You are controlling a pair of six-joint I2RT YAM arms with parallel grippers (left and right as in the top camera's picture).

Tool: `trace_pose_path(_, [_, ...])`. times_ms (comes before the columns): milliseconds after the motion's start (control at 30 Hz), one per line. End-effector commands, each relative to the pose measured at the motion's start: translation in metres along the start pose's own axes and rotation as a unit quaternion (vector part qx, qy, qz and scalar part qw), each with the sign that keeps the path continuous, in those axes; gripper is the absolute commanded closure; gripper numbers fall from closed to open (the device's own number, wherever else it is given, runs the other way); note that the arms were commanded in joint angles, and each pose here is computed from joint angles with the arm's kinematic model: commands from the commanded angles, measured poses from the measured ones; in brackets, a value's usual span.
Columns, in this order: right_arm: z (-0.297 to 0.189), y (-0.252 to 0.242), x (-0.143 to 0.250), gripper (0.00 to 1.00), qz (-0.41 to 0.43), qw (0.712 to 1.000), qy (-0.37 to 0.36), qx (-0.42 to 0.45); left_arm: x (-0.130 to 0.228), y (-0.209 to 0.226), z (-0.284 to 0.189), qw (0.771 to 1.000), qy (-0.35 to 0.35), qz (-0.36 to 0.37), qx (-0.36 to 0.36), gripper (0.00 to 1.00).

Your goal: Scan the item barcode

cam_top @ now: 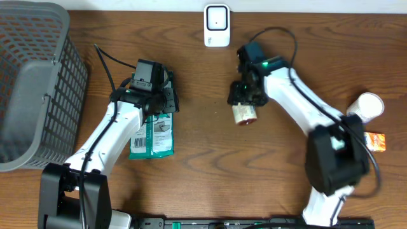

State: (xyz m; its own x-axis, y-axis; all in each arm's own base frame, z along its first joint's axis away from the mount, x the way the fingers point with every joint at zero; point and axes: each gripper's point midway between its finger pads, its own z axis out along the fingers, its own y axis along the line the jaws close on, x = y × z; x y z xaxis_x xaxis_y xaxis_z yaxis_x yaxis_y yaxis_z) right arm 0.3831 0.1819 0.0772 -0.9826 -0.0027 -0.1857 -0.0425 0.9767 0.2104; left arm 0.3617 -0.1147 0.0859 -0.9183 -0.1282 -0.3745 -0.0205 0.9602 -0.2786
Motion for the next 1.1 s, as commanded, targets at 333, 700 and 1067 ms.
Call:
trace_pose_path(333, [-0.155,0.051,-0.008,0.7,-0.037,0.958,-0.275,0.074,0.004,0.008,0.005,1.0,0.003,0.003,-0.02,0.42])
trace_pose_path(700, [-0.09,0.048,-0.01,0.8,-0.004,0.916,-0.391,0.086,-0.002,0.006,0.005,1.0,-0.01,0.004,-0.015,0.42])
trace_pose_path(1067, [-0.063,0.042,-0.02,0.71,-0.054,0.867,-0.487,0.092,-0.013,0.002,0.004,0.999,-0.031,0.007,-0.007,0.42])
